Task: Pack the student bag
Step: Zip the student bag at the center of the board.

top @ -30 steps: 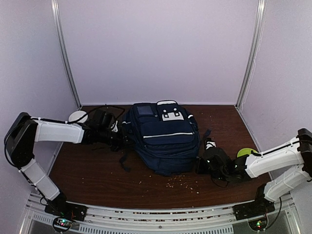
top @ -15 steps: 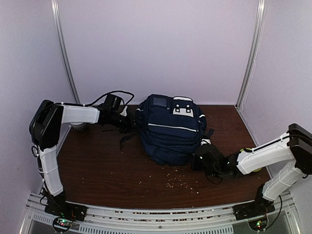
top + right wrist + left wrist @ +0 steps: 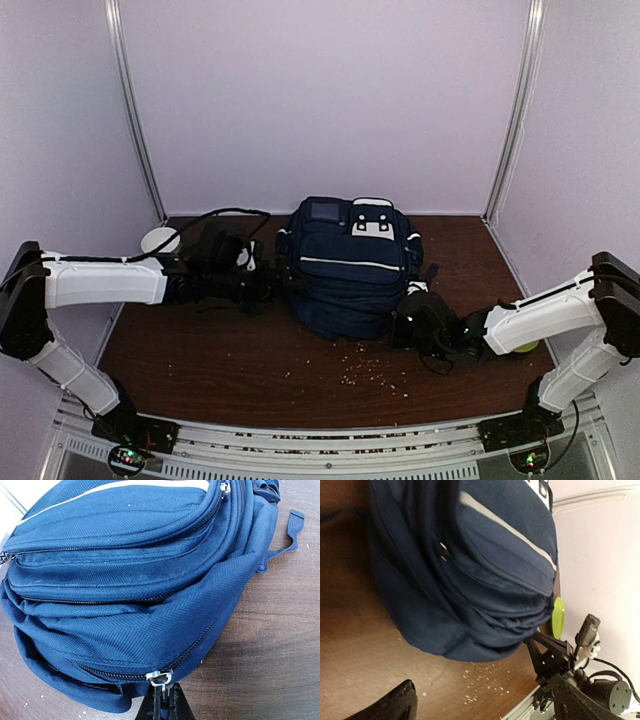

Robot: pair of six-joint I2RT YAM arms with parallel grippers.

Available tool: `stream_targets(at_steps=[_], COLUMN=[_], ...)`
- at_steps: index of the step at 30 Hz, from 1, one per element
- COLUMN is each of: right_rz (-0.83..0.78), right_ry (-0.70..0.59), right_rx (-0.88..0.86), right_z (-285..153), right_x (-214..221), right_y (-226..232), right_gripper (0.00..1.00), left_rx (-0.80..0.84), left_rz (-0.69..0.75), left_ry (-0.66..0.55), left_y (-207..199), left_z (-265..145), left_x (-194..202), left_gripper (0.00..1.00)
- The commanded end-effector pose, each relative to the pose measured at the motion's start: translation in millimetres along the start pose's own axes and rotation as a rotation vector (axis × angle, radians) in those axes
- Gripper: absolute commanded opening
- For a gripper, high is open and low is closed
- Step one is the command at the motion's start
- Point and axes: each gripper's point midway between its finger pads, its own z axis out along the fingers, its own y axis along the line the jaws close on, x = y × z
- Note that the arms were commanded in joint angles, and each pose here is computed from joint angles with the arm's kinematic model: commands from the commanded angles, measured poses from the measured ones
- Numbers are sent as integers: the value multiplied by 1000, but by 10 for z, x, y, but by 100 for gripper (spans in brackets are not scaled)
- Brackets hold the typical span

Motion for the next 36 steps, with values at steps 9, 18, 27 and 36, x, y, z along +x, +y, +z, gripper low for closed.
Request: stream_targets(at_steps=[9, 18, 27, 36], right_rz=[-28, -38, -47, -67], right_ry=[-3, 10, 19, 16], right_rx=[-9, -32, -48, -93], right_z=[31, 30, 3, -119], right_x=[12, 42, 90, 142], right_y=[1, 39, 33, 67], right_gripper=[0, 0, 0, 0], left_rx=[65, 40, -18, -31], left_rz=[-112, -131, -141, -123], left_ry=[30, 70, 52, 18], left_y=[-709, -655, -360, -84], left_z=[672, 1045, 1286, 1110], left_x=[223, 268, 151, 43], left_gripper=[92, 81, 29, 0])
